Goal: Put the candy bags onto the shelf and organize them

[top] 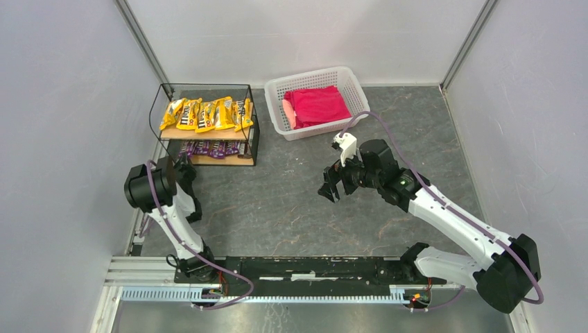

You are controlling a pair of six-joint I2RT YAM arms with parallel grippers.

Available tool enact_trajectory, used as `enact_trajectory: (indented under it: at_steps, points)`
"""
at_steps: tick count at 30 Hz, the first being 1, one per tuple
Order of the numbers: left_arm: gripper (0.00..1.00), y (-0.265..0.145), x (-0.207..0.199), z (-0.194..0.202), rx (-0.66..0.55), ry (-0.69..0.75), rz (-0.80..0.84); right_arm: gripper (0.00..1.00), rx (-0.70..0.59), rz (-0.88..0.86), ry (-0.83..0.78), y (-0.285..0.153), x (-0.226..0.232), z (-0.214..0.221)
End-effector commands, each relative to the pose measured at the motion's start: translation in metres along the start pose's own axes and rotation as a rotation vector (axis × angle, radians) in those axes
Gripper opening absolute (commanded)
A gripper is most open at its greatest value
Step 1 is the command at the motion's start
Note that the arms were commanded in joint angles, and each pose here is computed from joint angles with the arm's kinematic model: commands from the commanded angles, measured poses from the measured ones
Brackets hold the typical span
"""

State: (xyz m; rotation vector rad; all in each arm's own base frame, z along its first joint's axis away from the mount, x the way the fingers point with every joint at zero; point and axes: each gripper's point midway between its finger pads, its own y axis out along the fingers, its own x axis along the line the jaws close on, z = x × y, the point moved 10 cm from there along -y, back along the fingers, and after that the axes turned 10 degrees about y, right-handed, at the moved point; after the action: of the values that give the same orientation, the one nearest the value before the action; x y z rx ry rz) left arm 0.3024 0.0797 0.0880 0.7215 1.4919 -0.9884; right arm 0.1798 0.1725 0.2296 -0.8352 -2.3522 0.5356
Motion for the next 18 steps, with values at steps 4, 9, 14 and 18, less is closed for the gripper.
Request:
enact_trajectory:
  at_steps: [4,9,14,18]
  points:
    - [0.02,0.011,-0.033,0.004,-0.057,-0.093,0.248,0.98,-0.024,0.005,-0.023,0.004,0.000,-0.008]
    - [0.03,0.024,-0.025,0.013,-0.039,-0.098,0.223,0.98,-0.022,0.007,-0.020,0.006,-0.001,-0.008]
    - [0.08,0.035,-0.013,0.017,0.000,-0.114,0.124,0.98,-0.031,0.016,-0.017,0.005,-0.002,-0.008]
    - [0.22,0.037,-0.010,0.019,0.039,-0.118,0.052,0.98,-0.028,0.005,-0.008,0.006,-0.001,-0.007]
